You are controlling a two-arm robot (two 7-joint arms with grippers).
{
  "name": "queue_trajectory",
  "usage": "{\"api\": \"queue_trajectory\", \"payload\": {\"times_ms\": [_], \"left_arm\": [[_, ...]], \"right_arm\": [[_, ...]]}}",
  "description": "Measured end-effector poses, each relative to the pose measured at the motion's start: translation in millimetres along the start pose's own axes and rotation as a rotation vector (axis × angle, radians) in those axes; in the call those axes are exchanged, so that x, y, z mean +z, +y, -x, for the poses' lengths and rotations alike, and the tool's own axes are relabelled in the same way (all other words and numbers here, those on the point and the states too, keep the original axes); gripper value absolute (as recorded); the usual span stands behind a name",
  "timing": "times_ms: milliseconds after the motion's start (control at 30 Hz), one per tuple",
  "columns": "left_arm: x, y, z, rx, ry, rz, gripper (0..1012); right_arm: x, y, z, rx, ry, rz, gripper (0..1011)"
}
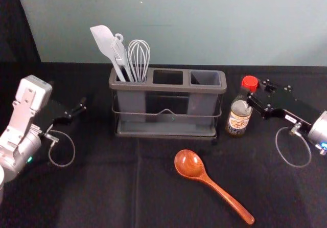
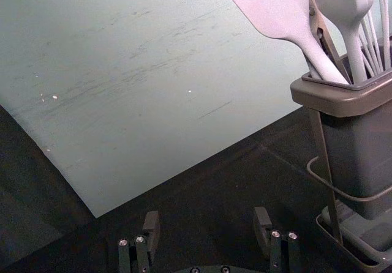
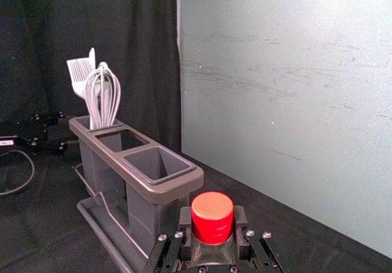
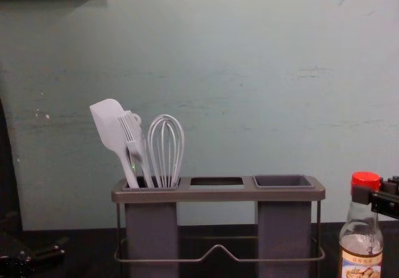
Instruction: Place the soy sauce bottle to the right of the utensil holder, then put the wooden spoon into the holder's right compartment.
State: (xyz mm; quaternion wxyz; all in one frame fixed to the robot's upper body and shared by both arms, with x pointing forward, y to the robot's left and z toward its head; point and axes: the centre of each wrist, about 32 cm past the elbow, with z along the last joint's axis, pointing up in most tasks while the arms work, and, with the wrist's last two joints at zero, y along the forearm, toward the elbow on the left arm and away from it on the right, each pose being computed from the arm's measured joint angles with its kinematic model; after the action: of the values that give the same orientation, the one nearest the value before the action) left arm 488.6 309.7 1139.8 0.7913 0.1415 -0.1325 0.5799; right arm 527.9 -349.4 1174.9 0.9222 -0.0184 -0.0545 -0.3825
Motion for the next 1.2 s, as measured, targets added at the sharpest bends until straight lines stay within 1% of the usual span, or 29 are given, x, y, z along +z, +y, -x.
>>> {"api": "queue_trajectory", "payload": {"times_ms": [67, 100, 133, 167, 200, 233, 267, 300, 333, 367, 433, 467, 500, 533, 567, 700, 1033, 1200], "left_arm": [[0.0, 0.0, 0.0, 0.000, 0.000, 0.000, 1005], [0.0, 0.0, 0.0, 0.000, 0.000, 0.000, 1005], [0.0, 0.0, 0.0, 0.000, 0.000, 0.000, 1005], [0.0, 0.0, 0.0, 0.000, 0.000, 0.000, 1005], [0.0, 0.0, 0.0, 0.000, 0.000, 0.000, 1005], [0.0, 0.0, 0.0, 0.000, 0.000, 0.000, 1005], [0.0, 0.0, 0.0, 0.000, 0.000, 0.000, 1005], [0.0, 0.0, 0.0, 0.000, 0.000, 0.000, 1005], [0.0, 0.0, 0.0, 0.000, 0.000, 0.000, 1005], [0.0, 0.0, 0.0, 0.000, 0.000, 0.000, 1005], [0.0, 0.0, 0.0, 0.000, 0.000, 0.000, 1005], [0.0, 0.0, 0.0, 0.000, 0.000, 0.000, 1005], [0.0, 0.0, 0.0, 0.000, 0.000, 0.000, 1005], [0.0, 0.0, 0.0, 0.000, 0.000, 0.000, 1005], [0.0, 0.0, 0.0, 0.000, 0.000, 0.000, 1005], [0.0, 0.0, 0.0, 0.000, 0.000, 0.000, 1005], [0.0, 0.0, 0.0, 0.000, 0.000, 0.000, 1005], [0.0, 0.0, 0.0, 0.000, 0.000, 0.000, 1005]], "right_arm": [[-0.2, -0.1, 0.1, 0.000, 0.000, 0.001, 435], [-0.2, -0.1, 0.1, 0.000, 0.000, 0.002, 491], [-0.2, -0.1, 0.1, 0.000, 0.000, 0.002, 491], [-0.2, -0.1, 0.1, 0.000, 0.000, 0.002, 539], [-0.2, -0.1, 0.1, 0.001, 0.000, 0.002, 552], [-0.2, -0.1, 0.1, 0.001, -0.001, 0.002, 621], [-0.2, -0.2, 0.1, 0.001, -0.001, 0.002, 638], [-0.2, -0.1, 0.1, 0.001, -0.001, 0.002, 682], [-0.2, -0.1, 0.1, 0.001, -0.001, 0.002, 695], [-0.1, -0.1, 0.0, 0.001, -0.001, 0.002, 739], [0.0, -0.1, 0.0, 0.001, -0.001, 0.002, 777], [0.0, -0.1, 0.0, 0.001, -0.001, 0.002, 830], [0.1, -0.2, 0.0, 0.001, -0.001, 0.002, 853], [0.1, -0.2, -0.1, 0.001, -0.002, 0.002, 853], [0.1, -0.2, 0.0, 0.001, -0.002, 0.002, 903], [0.2, -0.1, 0.0, 0.001, -0.002, 0.001, 991], [0.3, -0.1, 0.0, 0.001, -0.003, 0.001, 1003], [6.6, -5.0, 1.1, -0.018, -0.013, -0.015, 1003]]}}
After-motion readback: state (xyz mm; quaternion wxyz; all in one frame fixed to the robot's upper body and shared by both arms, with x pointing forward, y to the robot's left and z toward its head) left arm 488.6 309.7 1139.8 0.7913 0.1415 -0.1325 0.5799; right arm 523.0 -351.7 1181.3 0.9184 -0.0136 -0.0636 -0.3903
